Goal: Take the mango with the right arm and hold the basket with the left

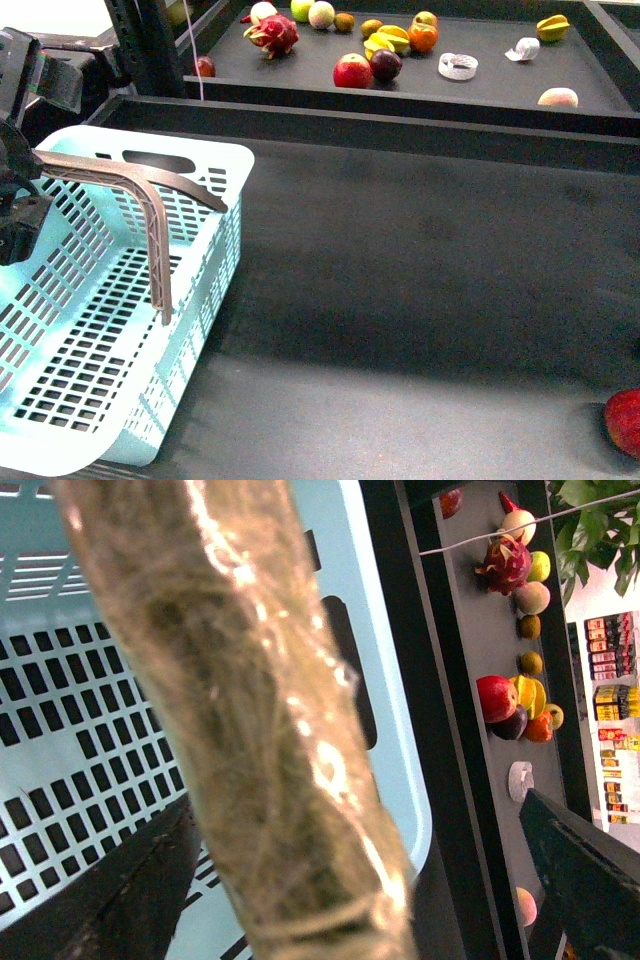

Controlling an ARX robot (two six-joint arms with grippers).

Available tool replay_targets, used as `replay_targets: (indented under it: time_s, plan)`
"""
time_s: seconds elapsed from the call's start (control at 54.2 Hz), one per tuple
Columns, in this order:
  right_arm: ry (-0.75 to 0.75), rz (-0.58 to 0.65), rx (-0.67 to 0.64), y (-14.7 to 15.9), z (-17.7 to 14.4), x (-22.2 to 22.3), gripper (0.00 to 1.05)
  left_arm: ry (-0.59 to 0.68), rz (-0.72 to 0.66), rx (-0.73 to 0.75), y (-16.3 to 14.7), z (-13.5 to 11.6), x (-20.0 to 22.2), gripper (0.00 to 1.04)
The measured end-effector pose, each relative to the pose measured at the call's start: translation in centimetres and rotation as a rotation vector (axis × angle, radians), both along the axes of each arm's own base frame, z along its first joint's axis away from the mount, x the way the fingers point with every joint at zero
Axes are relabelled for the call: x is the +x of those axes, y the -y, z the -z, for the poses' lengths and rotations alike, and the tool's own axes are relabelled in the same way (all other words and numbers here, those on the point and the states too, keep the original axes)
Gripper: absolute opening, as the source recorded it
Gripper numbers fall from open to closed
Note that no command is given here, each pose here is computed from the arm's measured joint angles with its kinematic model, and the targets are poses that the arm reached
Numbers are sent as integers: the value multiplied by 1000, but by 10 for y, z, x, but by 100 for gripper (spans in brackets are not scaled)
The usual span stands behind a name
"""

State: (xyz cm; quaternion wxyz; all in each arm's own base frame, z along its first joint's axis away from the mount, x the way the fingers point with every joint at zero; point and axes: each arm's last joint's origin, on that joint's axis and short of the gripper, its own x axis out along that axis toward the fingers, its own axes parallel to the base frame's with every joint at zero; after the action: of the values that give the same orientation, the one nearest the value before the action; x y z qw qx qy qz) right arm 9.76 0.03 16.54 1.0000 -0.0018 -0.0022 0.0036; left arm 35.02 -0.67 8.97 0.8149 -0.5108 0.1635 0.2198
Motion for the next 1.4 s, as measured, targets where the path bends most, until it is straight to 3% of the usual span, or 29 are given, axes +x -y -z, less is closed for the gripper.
replay_targets:
  time_s: [0.092, 0.24, 0.369, 0.443, 0.701, 0.904, 1.126, 1.403]
  plan:
    - [0, 0, 0, 0, 0, 0, 96, 2, -17, -19, -2, 4, 2, 72]
    - [0, 0, 0, 0, 0, 0, 96, 25, -27, -35, -3, 3, 3, 47]
    - [0, 0, 0, 0, 0, 0, 96, 28, -33, -45, -3, 3, 2, 15]
    - [0, 0, 0, 0, 0, 0, 96, 36, -54, -96, -3, 3, 2, 6]
    - [0, 0, 0, 0, 0, 0, 96, 34, -28, -60, 4, -11, -11, 6]
    - [0, 0, 0, 0, 0, 0, 96, 127, 58, -9, 24, -51, -22, 5]
    - [0, 0, 0, 0, 0, 0, 96, 246, 248, 86, 62, -90, -35, 5]
    - [0, 0, 0, 0, 0, 0, 96, 359, 516, 251, 110, -103, -51, 5]
